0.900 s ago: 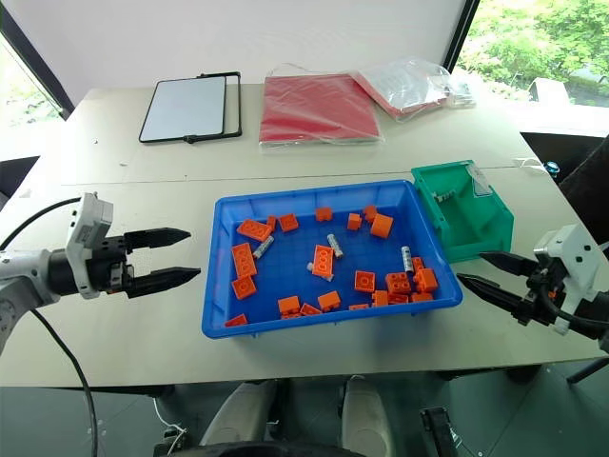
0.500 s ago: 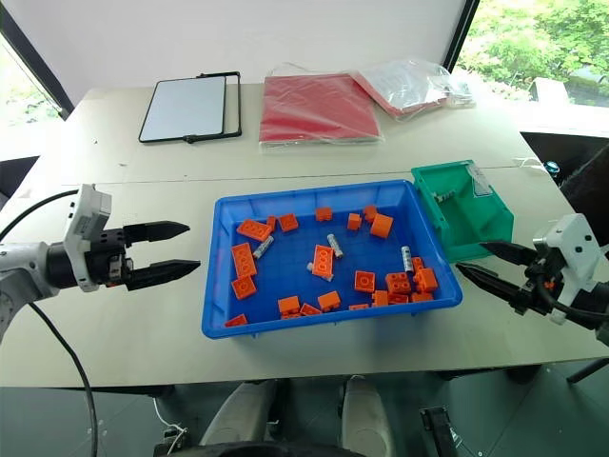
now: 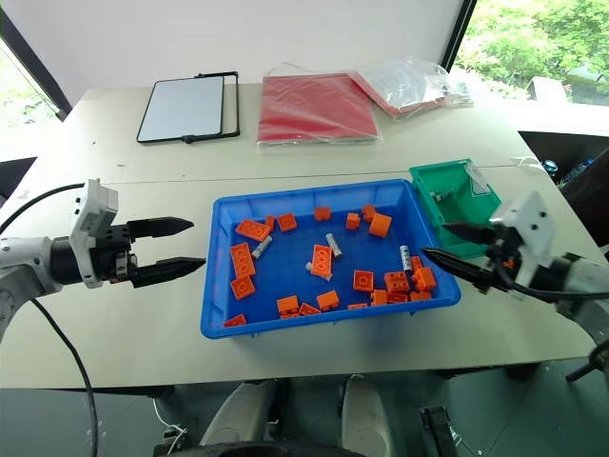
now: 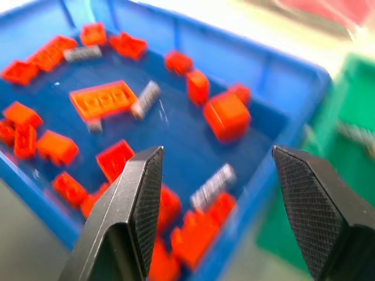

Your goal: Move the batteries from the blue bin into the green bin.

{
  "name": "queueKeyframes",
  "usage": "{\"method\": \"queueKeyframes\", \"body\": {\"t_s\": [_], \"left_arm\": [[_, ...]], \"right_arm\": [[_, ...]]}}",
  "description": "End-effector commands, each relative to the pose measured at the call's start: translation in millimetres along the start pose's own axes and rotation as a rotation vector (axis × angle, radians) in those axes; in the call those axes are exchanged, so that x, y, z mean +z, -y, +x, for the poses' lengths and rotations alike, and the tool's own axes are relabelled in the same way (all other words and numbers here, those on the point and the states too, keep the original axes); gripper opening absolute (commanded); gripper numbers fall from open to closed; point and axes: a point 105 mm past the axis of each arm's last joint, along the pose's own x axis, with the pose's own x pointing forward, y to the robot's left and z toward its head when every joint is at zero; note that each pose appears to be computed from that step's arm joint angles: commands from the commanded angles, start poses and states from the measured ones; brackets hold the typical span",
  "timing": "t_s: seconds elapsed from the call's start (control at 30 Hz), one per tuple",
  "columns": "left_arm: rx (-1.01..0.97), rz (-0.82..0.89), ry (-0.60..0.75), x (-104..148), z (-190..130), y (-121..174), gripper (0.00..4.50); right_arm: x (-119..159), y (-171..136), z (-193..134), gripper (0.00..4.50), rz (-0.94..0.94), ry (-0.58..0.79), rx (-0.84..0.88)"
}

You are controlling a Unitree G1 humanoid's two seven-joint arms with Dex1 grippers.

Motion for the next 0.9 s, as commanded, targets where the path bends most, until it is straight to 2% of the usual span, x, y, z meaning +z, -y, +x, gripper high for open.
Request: {"method": "queueKeyframes", "body": {"t_s": [0.03, 0.33, 0.57, 0.67, 0.9], "left_arm": [[-0.020, 0.040, 0.044, 18, 0, 6, 4.50], [-0.019, 0.043, 0.004, 14, -5, 2, 4.50], [0.018, 0.082, -0.026, 10, -18, -4, 4.50], [0.047, 0.099, -0.002, 13, -18, -7, 4.50], [0.081, 0.127, 0.037, 10, -15, -7, 4.50]], "right_arm": [[13, -25, 44, 3.00, -0.035, 0.012, 0.070], [36, -89, 154, 3.00, -0.036, 0.034, 0.250], [33, -102, 204, 3.00, -0.039, 0.005, 0.253], [30, -102, 220, 4.37, -0.078, -0.002, 0.231], [28, -100, 232, 4.45, -0.056, 0.002, 0.243]]}}
